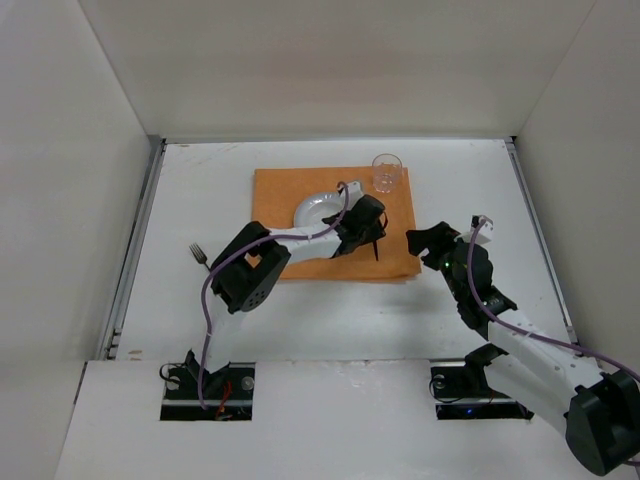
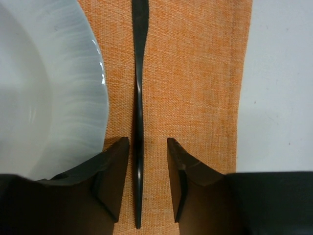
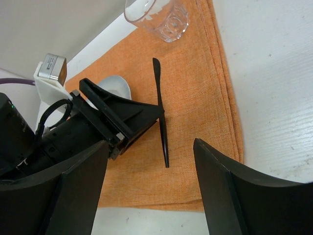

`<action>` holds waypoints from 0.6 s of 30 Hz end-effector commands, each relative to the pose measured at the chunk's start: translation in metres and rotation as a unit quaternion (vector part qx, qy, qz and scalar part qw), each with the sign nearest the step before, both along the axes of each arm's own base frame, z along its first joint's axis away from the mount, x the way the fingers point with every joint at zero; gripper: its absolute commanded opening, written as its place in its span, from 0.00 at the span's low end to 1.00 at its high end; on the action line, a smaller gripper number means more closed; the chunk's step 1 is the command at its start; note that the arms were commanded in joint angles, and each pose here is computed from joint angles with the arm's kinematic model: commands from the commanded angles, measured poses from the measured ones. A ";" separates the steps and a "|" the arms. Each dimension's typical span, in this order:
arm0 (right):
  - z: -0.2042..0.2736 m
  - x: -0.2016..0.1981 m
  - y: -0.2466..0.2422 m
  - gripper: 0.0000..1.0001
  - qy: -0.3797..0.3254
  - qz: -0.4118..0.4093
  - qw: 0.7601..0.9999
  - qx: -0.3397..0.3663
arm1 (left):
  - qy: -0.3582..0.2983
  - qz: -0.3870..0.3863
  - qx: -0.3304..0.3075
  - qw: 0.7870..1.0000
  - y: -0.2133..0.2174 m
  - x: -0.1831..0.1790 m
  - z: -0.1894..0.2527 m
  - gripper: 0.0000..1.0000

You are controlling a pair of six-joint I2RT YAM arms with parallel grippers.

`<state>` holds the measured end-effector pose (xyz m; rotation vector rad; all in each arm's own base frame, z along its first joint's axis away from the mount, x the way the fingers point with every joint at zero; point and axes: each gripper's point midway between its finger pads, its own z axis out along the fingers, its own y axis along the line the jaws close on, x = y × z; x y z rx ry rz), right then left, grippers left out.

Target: Set the dinner table for one person

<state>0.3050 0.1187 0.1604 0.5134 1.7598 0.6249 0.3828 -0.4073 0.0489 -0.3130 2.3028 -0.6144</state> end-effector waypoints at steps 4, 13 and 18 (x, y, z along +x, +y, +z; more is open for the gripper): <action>0.009 0.003 -0.002 0.76 -0.022 -0.005 1.000 0.011 | -0.081 -0.060 -0.050 0.994 -0.011 -0.022 0.106 0.40; 0.009 0.004 0.002 0.30 -0.019 0.000 1.000 0.004 | -0.131 0.050 -0.019 0.990 0.147 -0.056 0.148 0.41; 0.005 0.005 0.011 0.24 -0.010 0.016 1.000 0.000 | -0.062 0.191 0.087 0.976 0.293 -0.097 0.092 0.40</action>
